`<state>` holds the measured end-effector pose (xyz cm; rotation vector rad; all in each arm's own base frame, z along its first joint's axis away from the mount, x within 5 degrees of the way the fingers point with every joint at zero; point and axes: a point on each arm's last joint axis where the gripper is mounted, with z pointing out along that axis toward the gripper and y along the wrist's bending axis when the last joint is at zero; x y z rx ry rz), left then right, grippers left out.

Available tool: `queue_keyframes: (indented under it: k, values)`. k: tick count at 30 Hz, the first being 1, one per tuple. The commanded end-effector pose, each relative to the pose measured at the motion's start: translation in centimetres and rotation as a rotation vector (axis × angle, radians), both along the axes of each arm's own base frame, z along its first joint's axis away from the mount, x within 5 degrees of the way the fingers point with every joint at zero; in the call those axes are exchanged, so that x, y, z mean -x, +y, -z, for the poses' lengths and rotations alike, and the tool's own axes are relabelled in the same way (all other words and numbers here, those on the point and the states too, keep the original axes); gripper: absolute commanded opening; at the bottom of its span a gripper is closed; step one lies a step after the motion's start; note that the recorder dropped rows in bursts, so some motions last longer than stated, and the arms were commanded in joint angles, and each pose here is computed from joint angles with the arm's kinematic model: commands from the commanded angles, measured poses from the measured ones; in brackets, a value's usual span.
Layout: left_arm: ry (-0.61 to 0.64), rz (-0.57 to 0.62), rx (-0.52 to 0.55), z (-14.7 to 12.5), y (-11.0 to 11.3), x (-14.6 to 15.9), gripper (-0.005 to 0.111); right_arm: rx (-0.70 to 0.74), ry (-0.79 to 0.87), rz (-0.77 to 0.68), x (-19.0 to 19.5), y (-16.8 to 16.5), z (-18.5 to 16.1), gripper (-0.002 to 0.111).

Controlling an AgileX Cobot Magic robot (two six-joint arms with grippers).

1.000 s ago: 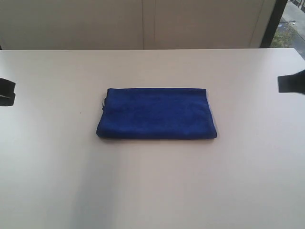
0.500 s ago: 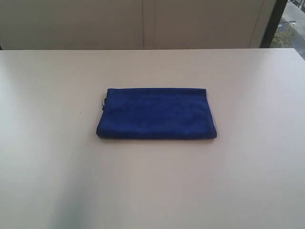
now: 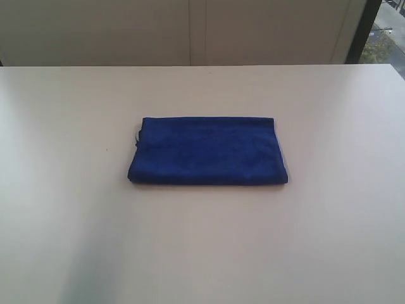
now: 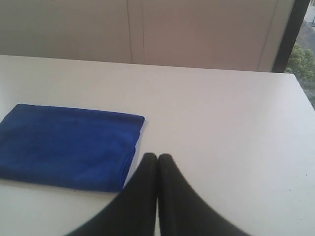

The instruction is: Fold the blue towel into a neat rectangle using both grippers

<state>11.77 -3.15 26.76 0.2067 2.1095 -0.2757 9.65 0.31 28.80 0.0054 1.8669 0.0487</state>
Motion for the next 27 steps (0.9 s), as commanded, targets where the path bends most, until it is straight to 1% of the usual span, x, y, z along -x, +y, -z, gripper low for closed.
queue_keyframes:
  k: [1, 21, 24, 27]
  values:
    - [0.006, -0.002, 0.011, 0.2, 0.0, 0.2, 0.000, -0.002, -0.006, 0.005, 0.1, 0.0, 0.0, 0.000]
    - [0.006, -0.002, 0.011, 0.2, 0.0, 0.2, 0.000, -0.002, -0.004, 0.005, 0.1, 0.0, 0.1, 0.000]
    - [0.005, -0.003, 0.011, 0.2, 0.0, 0.2, 0.000, -0.002, 0.004, 0.005, 0.1, 0.0, 0.7, 0.000]
    - [0.005, -0.003, 0.011, 0.2, 0.0, 0.2, 0.000, -0.001, 0.019, 0.005, 0.3, 0.0, 2.1, 0.000]
